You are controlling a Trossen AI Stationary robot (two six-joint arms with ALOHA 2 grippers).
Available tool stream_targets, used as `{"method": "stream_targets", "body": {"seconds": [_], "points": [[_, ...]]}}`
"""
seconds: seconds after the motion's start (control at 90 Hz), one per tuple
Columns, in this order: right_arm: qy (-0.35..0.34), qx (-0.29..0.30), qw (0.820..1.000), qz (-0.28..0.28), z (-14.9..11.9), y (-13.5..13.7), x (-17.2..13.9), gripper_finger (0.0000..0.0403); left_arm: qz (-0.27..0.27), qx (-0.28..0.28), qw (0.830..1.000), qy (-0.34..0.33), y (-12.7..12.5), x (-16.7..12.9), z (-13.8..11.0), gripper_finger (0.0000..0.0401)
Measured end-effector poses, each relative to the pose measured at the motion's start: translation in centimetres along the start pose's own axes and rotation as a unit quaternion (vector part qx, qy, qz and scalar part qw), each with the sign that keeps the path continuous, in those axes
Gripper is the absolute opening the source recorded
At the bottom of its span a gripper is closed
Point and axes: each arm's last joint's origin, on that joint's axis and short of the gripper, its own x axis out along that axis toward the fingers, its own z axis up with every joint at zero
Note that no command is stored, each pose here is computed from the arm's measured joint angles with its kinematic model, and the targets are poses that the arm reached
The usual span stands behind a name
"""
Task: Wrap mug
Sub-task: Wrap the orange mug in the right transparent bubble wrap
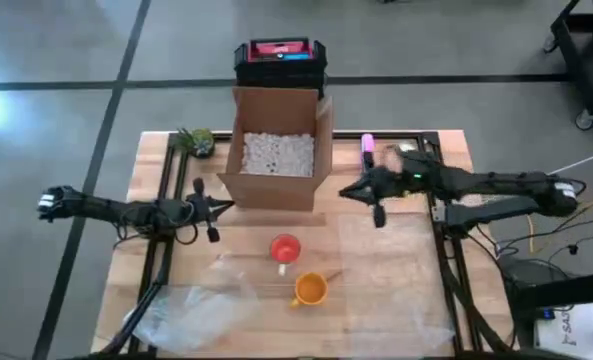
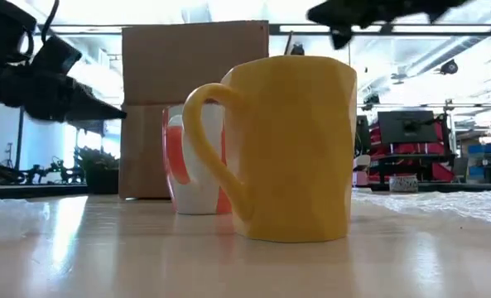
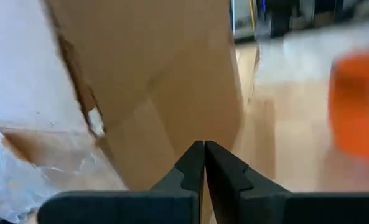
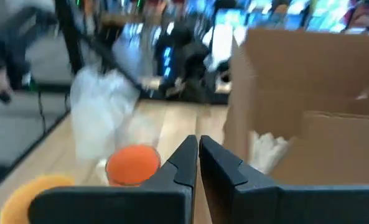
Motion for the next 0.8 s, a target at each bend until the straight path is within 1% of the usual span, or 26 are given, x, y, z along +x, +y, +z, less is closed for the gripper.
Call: {"method": "stream_targets", "body": {"seconds": [0.067,0.133,0.2,0.233,0.289,0.378,0.444,0.511,0.556,0.622,0.711,0.8], "points": [[0.025,-0.022,0.999,0.019,0.8,0.3,1.8,0.0002,-0.002,-0.065,0.997,-0.042,0.0,0.0,0.9,0.0000],[0.040,-0.044,0.998,0.037,1.9,0.6,3.6,0.0002,-0.005,-0.123,0.988,-0.091,0.2,-0.2,1.9,0.0000],[0.060,-0.056,0.995,0.055,2.7,1.0,5.5,0.0002,-0.011,-0.164,0.978,-0.130,0.3,-0.3,2.7,0.0000],[0.071,-0.059,0.994,0.061,3.1,1.1,6.4,0.0002,-0.012,-0.176,0.974,-0.144,0.3,-0.4,3.0,0.0000],[0.095,-0.069,0.990,0.074,3.6,1.4,8.0,0.0003,-0.012,-0.183,0.970,-0.158,0.4,-0.5,3.3,0.0000],[0.130,-0.085,0.983,0.093,4.0,1.8,10.4,0.0009,-0.012,-0.177,0.971,-0.158,0.4,-0.5,3.3,0.0000],[0.163,-0.095,0.976,0.105,4.2,2.2,12.0,0.0020,-0.028,-0.181,0.971,-0.152,0.2,-0.4,3.2,0.0000],[0.201,-0.106,0.969,0.099,4.4,2.6,13.4,0.0039,-0.055,-0.183,0.971,-0.143,0.0,-0.3,3.1,0.0000],[0.229,-0.116,0.962,0.091,4.3,2.9,14.2,0.0054,-0.064,-0.184,0.971,-0.137,-0.1,-0.1,3.0,0.0000],[0.268,-0.126,0.951,0.084,4.2,3.5,15.2,0.0079,-0.067,-0.184,0.972,-0.129,-0.2,0.0,2.8,0.0000],[0.315,-0.128,0.936,0.090,3.6,4.1,16.4,0.0112,-0.067,-0.185,0.974,-0.116,-0.4,0.2,2.6,0.0000],[0.341,-0.130,0.925,0.105,3.5,5.0,17.2,0.0139,-0.073,-0.184,0.975,-0.102,-0.6,0.4,2.3,0.0000]]}}
